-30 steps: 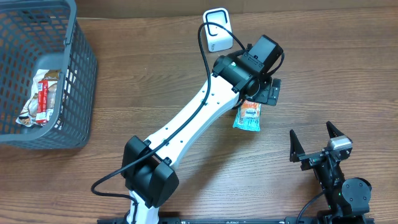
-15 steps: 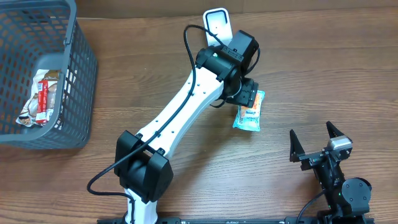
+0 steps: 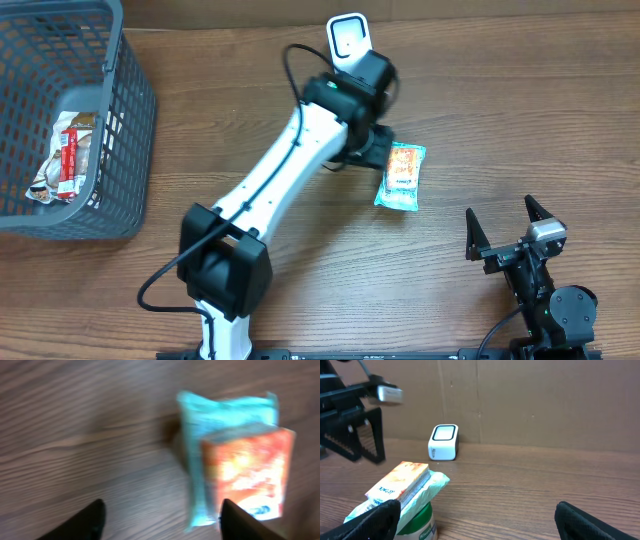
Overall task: Scan the item barcode
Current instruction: 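Lower the teal-orange packet onto the table and open the left gripper, then move the left gripper back into the basket and grasp the brown pouch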
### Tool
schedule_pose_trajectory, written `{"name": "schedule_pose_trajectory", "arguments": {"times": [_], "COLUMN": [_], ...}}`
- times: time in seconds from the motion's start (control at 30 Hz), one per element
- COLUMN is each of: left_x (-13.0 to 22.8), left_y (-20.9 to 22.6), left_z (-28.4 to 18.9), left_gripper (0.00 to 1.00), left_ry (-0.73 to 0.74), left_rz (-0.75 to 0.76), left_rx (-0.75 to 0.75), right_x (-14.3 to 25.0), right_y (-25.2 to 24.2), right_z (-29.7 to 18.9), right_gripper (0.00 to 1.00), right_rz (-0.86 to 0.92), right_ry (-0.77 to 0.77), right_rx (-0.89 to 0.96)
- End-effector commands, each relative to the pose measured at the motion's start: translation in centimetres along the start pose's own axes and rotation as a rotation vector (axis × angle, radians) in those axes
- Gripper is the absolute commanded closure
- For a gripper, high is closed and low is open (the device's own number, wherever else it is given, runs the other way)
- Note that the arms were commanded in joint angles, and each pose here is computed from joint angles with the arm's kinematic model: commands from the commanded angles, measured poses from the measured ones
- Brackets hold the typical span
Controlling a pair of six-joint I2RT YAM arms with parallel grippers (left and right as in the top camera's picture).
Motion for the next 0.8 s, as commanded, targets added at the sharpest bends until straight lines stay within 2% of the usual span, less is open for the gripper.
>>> {"name": "schedule_pose_trajectory", "arguments": {"times": [0.0, 0.1, 0.23, 0.27, 0.4, 0.57, 0.77], "left_x": [-3.7, -5.6, -5.7, -5.4, -2.9, 2.0, 6.3], "left_y": [4.4, 10.3, 18.4, 20.2, 27.2, 35.0, 41.5], "left_z": [-7.0, -13.2, -22.5, -24.7, -31.1, -32.9, -29.8], "left_gripper": [0.27, 0.22, 0.07, 0.00, 0.00, 0.00, 0.00], "left_ry": [-0.199, -0.355, -0.568, -0.617, -0.748, -0.717, -0.536], "left_rz": [-0.070, -0.160, -0.293, -0.293, -0.390, -0.526, -0.564], "left_rx": [-0.021, -0.124, -0.292, -0.327, -0.444, -0.562, -0.616], "right_x": [0.2, 0.2, 0.2, 0.2, 0.2, 0.2, 0.2], "right_y": [-0.1, -0.1, -0.1, -0.1, -0.1, -0.1, -0.1], "right_z": [0.0, 0.0, 0.0, 0.0, 0.0, 0.0, 0.0], "right_gripper": [0.00, 0.00, 0.00, 0.00, 0.00, 0.00, 0.00], "right_rz": [-0.005, -0.005, -0.005, -0.005, -0.005, -0.005, -0.005], "right_ry": [-0.001, -0.001, -0.001, -0.001, -0.001, -0.001, -0.001], "right_rx": [0.003, 0.003, 0.003, 0.003, 0.003, 0.003, 0.003]}}
Point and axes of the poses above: each gripper's point midway between its finger pads, its own z axis out along the fingers, its own y axis along the line the jaws close on, x = y × z, the point moved 2 cm from there along -z, back along the fingers, and after that the axes turned 3 degrees about z, right-handed, at the moved point
